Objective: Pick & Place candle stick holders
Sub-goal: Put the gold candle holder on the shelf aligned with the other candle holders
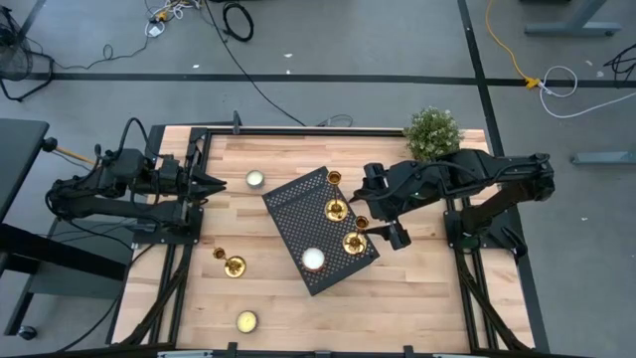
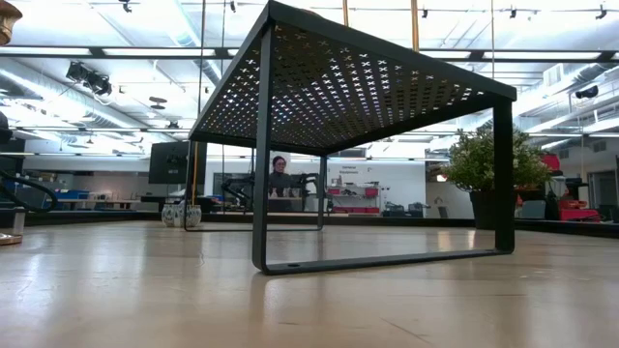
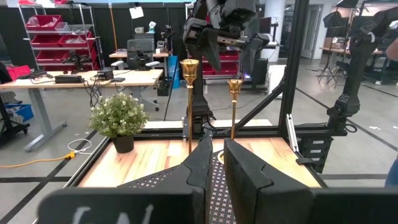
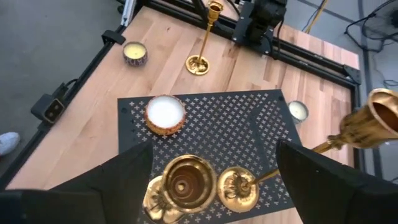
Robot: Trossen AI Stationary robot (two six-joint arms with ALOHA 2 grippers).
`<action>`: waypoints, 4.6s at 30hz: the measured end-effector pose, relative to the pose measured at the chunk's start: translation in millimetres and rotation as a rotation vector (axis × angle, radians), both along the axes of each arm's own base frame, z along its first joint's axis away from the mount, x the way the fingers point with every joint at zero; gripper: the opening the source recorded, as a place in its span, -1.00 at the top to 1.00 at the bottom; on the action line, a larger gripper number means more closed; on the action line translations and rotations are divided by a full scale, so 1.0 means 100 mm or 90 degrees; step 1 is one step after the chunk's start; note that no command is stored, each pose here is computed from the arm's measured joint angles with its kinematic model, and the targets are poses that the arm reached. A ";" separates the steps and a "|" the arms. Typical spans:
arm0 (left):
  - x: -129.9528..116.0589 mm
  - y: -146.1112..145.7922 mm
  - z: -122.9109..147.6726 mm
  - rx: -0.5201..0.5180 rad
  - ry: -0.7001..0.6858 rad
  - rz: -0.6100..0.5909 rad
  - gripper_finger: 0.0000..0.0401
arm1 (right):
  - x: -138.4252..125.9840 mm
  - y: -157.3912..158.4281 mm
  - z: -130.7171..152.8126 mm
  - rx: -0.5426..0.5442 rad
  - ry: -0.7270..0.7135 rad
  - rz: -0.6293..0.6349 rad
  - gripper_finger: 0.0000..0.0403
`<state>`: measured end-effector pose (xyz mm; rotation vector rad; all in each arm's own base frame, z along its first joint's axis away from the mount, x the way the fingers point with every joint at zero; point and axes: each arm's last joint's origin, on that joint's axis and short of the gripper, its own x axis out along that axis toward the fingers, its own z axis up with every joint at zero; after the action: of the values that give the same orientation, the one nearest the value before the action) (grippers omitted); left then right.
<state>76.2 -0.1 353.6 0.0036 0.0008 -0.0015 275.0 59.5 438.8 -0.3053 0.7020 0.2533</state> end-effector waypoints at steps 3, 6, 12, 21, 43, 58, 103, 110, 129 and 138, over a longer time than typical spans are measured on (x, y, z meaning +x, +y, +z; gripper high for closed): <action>0.00 0.00 0.00 0.000 0.000 0.000 0.77 | 0.00 0.00 0.00 -0.007 -0.004 -0.003 -0.68; 0.00 0.00 0.00 0.000 0.000 0.000 0.77 | -0.01 0.00 0.02 -0.005 -0.012 -0.003 -0.68; 0.00 0.00 0.00 0.000 0.000 0.000 0.77 | -0.09 -0.04 0.10 -0.048 -0.044 -0.020 -0.68; 0.00 0.00 0.00 0.000 0.000 0.000 0.77 | -0.22 -0.08 0.20 -0.056 -0.072 -0.030 -0.68; 0.00 0.00 0.00 0.000 0.000 0.000 0.77 | -0.58 -0.23 -0.25 -0.012 -0.115 -0.098 -0.68; 0.00 0.00 0.00 0.000 0.000 0.000 0.77 | -0.74 -0.29 -0.81 0.076 -0.118 -0.112 -0.68; 0.00 0.00 0.00 0.000 0.000 0.000 0.77 | -1.06 -0.54 -1.90 0.205 -0.331 -0.140 -0.50; 0.00 0.00 0.00 0.000 0.000 0.000 0.77 | -1.21 -0.54 -2.04 0.206 -0.342 -0.138 -0.18; 0.00 0.00 0.00 0.000 0.000 0.000 0.77 | -1.41 -0.55 -2.39 0.209 -0.366 -0.134 0.66; 0.00 0.00 0.00 0.000 0.000 0.000 0.77 | -1.53 -0.55 -2.57 0.186 -0.391 -0.119 0.98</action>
<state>76.2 0.0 353.6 0.0036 0.0009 -0.0011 122.0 4.5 181.5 -0.0274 0.0791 0.0711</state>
